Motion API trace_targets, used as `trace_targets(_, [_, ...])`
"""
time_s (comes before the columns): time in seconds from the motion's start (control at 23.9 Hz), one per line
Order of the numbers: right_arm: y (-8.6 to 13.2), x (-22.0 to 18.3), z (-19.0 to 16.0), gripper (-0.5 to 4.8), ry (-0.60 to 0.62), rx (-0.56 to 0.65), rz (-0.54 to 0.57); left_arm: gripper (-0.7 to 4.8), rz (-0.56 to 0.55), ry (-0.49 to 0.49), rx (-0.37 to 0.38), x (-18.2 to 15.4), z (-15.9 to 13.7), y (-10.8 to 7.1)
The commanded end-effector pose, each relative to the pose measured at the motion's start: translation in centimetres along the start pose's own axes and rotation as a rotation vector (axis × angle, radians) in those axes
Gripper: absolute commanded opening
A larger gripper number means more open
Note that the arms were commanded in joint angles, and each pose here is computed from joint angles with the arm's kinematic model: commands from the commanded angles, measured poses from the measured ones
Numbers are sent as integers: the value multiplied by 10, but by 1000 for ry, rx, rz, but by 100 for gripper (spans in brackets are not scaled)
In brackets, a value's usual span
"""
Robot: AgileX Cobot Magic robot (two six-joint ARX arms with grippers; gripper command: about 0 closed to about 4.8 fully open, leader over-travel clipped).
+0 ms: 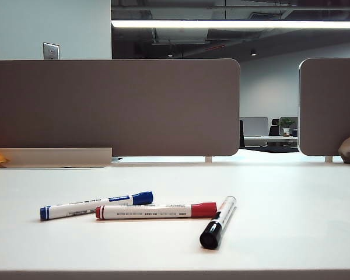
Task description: Pick up the markers one by one and line them up horizontally in a straight line on the table.
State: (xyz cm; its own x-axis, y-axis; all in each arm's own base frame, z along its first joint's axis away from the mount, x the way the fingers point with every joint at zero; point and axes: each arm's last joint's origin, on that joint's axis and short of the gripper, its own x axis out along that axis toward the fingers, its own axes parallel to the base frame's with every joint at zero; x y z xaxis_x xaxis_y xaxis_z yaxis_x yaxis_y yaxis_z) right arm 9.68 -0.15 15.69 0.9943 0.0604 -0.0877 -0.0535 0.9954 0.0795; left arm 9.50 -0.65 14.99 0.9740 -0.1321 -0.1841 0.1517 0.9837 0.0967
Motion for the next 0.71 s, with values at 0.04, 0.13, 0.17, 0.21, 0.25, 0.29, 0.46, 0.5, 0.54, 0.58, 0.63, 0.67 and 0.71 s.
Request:
trace_targets(0.04, [0, 1, -1, -1, -1, -1, 4, -5, 4, -1, 4, 0, 0, 0])
trace_targets(0.13, [0, 1, -1, -1, -2, -1, 3, -5, 3, -2, 3, 0, 0, 0])
trace_targets(0.17, [0, 1, -1, -1, -2, 0, 4, -5, 2, -2, 4, 0, 0, 0])
trace_targets(0.21, [0, 1, -1, -1, -2, 5, 5, -5, 2, -2, 4, 0, 0, 0])
trace_targets(0.25, [0, 1, -1, -1, -1, 12, 5, -5, 2, -2, 3, 0, 0, 0])
trace_targets(0.29, [0, 1, -1, -1, -1, 12, 5, -5, 2, -1, 2, 0, 0, 0])
trace_targets(0.46, [0, 1, -1, -1, -1, 126, 9, -5, 2, -2, -75, 0, 0, 0])
trace_targets(0.5, [0, 1, -1, -1, -2, 219, 10, -5, 0, -6, -141, 0, 1, 0])
trace_targets(0.54, [0, 1, -1, -1, -2, 261, 9, -5, -11, -8, -179, 0, 1, 0])
trace_targets(0.58, [0, 0, 0, -1, -9, 348, 10, -5, -34, -24, -232, -1, 4, 0])
trace_targets(0.63, [0, 0, 1, -1, -10, 412, 12, -5, -41, -36, -247, -1, 5, -1])
trace_targets(0.67, [0, 0, 1, -1, -11, 526, 14, -5, -44, -54, -287, -2, 10, 0])
trace_targets(0.71, [1, 0, 1, -1, -8, 581, 21, -5, -45, -62, -296, -3, 13, 0])
